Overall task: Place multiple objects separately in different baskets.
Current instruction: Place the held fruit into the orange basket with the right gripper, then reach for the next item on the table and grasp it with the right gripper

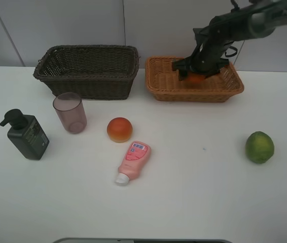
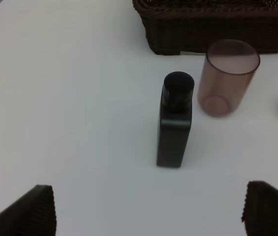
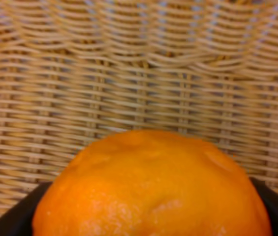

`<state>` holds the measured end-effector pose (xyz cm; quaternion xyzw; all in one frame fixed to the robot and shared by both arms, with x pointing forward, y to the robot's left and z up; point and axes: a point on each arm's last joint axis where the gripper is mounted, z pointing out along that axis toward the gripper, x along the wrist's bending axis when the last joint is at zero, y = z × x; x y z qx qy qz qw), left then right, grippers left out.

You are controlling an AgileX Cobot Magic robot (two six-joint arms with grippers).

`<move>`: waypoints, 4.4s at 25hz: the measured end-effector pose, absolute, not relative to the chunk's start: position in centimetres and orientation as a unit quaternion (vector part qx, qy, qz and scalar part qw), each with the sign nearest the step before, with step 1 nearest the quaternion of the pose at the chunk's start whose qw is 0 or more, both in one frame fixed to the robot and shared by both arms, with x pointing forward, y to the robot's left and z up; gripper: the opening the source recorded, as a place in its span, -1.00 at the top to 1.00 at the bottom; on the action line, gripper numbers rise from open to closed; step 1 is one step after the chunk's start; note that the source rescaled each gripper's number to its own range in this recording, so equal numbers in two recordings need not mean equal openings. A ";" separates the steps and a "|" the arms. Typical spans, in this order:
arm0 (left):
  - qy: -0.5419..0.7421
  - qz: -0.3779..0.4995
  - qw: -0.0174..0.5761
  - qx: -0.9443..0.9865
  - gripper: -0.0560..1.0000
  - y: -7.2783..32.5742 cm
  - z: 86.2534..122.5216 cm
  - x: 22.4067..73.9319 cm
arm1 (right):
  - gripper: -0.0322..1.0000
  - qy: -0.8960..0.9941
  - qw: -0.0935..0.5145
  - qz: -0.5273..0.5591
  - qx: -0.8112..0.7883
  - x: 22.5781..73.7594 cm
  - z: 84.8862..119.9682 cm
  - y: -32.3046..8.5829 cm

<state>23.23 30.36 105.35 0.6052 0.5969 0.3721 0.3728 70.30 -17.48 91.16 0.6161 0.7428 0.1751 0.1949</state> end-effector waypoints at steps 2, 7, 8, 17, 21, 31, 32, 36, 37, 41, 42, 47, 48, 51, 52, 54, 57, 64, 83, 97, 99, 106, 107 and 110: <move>0.597 0.372 0.373 0.605 -0.96 30.4 105.3 23.2 | 0.07 0.743 0.194 0.174 0.616 70.4 90.7 -17.5; 0.597 0.372 0.373 0.605 -0.96 30.4 105.3 23.2 | 0.07 0.741 0.199 0.180 0.616 70.6 90.7 -17.8; 0.597 0.372 0.373 0.605 -0.96 30.4 105.3 23.2 | 0.06 0.741 0.199 0.180 0.616 70.6 90.7 -17.8; 0.597 0.372 0.373 0.605 -0.96 30.4 105.3 23.2 | -0.99 0.738 0.202 0.186 0.616 70.5 91.7 -17.9; 0.597 0.372 0.373 0.605 -0.96 30.4 105.3 23.2 | -1.00 0.732 0.212 0.192 0.618 69.9 95.2 -18.1; 0.597 0.372 0.373 0.605 -0.96 30.4 105.3 23.2 | -1.00 0.738 0.198 0.176 0.620 63.4 101.1 -18.7; 0.597 0.372 0.373 0.605 -0.96 30.4 105.3 23.2 | -1.00 0.741 0.192 0.168 0.621 62.3 101.1 -19.0; 0.597 0.372 0.373 0.605 -0.96 30.4 105.3 23.2 | -1.00 0.748 0.175 0.155 0.621 58.4 102.0 -20.0; 0.597 0.372 0.373 0.605 -0.96 30.4 105.3 23.2 | -1.00 0.748 0.174 0.154 0.621 57.6 102.3 -20.3; 0.597 0.372 0.373 0.605 -0.96 30.4 105.3 23.2 | -1.00 0.752 0.167 0.143 0.622 54.0 102.4 -21.4; 0.597 0.372 0.373 0.605 -0.96 30.4 105.3 23.2 | -1.00 0.752 0.165 0.139 0.623 53.2 102.2 -21.7; 0.597 0.372 0.373 0.605 -0.96 30.4 105.3 23.2 | -1.00 0.754 0.161 0.132 0.623 49.8 102.0 -22.8; 0.597 0.372 0.373 0.605 -0.96 30.4 105.3 23.2 | -1.00 0.754 0.159 0.130 0.624 49.2 101.8 -23.0; 0.597 0.372 0.373 0.605 -0.96 30.4 105.3 23.2 | -1.00 0.753 0.143 0.124 0.631 47.7 101.1 -23.3; 0.597 0.372 0.373 0.605 -0.96 30.4 105.3 23.2 | -1.00 0.752 0.137 0.121 0.634 47.2 100.8 -23.4; 0.597 0.372 0.373 0.605 -0.96 30.4 105.3 23.2 | -1.00 0.752 0.125 0.110 0.638 46.5 100.2 -23.5; 0.597 0.372 0.373 0.605 -0.96 30.4 105.3 23.2 | -1.00 0.754 0.112 0.093 0.641 45.8 99.2 -23.7; 0.597 0.372 0.373 0.605 -0.96 30.4 105.3 23.2 | -1.00 0.750 0.099 0.079 0.649 44.8 97.7 -24.0; 0.597 0.372 0.373 0.605 -0.96 30.4 105.3 23.2 | -1.00 0.694 0.122 0.047 0.709 46.8 95.7 -28.1; 0.597 0.372 0.373 0.605 -0.96 30.4 105.3 23.2 | -1.00 0.681 0.094 0.039 0.725 49.3 90.3 -28.0; 0.597 0.372 0.373 0.605 -0.96 30.4 105.3 23.2 | -1.00 0.682 0.092 0.039 0.725 49.4 89.8 -28.0; 0.597 0.372 0.373 0.605 -0.96 30.4 105.3 23.2 | -1.00 0.684 0.081 0.029 0.724 49.7 88.2 -27.9; 0.597 0.372 0.373 0.605 -0.96 30.4 105.3 23.2 | -1.00 0.685 0.080 0.028 0.724 49.7 88.1 -27.9; 0.597 0.372 0.373 0.605 -0.96 30.4 105.3 23.2 | -1.00 0.684 0.079 0.028 0.724 49.7 88.0 -27.9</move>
